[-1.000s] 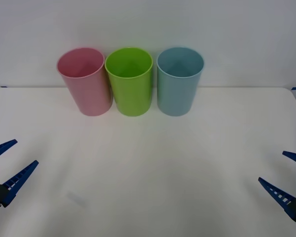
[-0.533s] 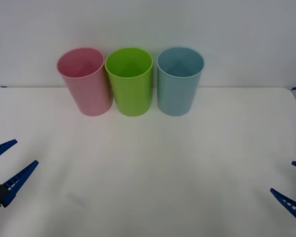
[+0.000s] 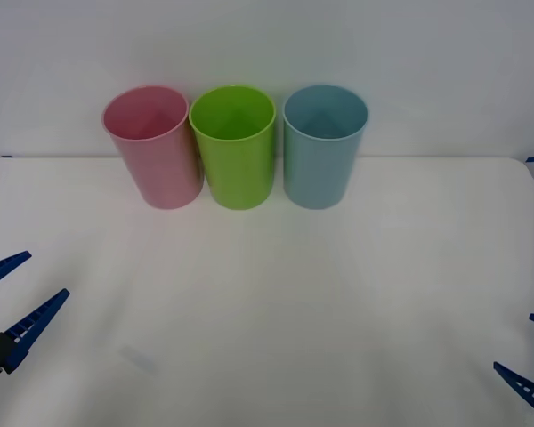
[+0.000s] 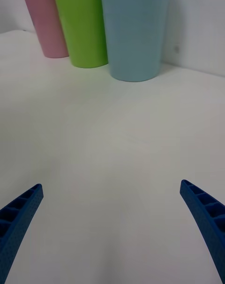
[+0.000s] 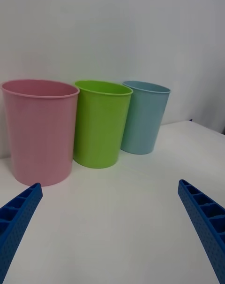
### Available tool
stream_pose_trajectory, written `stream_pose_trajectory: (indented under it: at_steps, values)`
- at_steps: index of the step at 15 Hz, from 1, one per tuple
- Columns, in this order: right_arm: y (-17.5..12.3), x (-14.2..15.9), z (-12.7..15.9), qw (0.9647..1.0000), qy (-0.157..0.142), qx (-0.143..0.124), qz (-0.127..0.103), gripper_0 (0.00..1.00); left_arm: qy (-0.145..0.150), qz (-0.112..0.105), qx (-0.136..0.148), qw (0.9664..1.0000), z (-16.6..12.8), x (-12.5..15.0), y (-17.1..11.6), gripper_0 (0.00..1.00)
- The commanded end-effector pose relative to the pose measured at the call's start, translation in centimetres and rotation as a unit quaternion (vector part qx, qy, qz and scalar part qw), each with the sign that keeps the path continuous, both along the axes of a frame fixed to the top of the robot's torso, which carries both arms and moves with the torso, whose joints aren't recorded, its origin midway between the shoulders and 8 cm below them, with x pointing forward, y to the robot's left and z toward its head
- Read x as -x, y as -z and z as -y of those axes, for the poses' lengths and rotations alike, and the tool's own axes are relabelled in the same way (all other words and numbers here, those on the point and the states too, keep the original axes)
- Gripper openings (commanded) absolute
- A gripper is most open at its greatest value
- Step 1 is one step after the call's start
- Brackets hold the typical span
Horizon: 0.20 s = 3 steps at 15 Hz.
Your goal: Grasp the object on the table and drop it into the matching bin: aluminum can to the light blue bin, PET bottle to the pink bin.
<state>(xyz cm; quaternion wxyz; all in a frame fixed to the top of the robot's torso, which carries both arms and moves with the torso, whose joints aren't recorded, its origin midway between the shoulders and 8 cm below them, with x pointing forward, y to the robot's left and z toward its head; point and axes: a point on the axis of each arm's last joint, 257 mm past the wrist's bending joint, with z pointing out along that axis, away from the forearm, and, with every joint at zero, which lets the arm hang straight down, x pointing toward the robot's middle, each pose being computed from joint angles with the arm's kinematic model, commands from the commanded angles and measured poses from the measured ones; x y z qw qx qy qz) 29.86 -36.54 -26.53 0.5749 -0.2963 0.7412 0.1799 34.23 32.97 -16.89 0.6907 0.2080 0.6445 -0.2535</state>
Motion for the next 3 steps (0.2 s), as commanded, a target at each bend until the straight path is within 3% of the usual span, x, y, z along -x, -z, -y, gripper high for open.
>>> stream_pose_trajectory:
  at_steps: [1, 3]
  values:
    - [0.08, 0.0, 0.02, 1.0, 0.0, 0.001, -0.001, 1.0, 0.0, 0.0, 0.0, 1.0, 0.0, 0.0, 0.0, 1.0]
    - [0.08, 0.0, 0.02, 1.0, 0.0, 0.001, -0.001, 1.0, 0.0, 0.0, 0.0, 1.0, 0.0, 0.0, 0.0, 1.0]
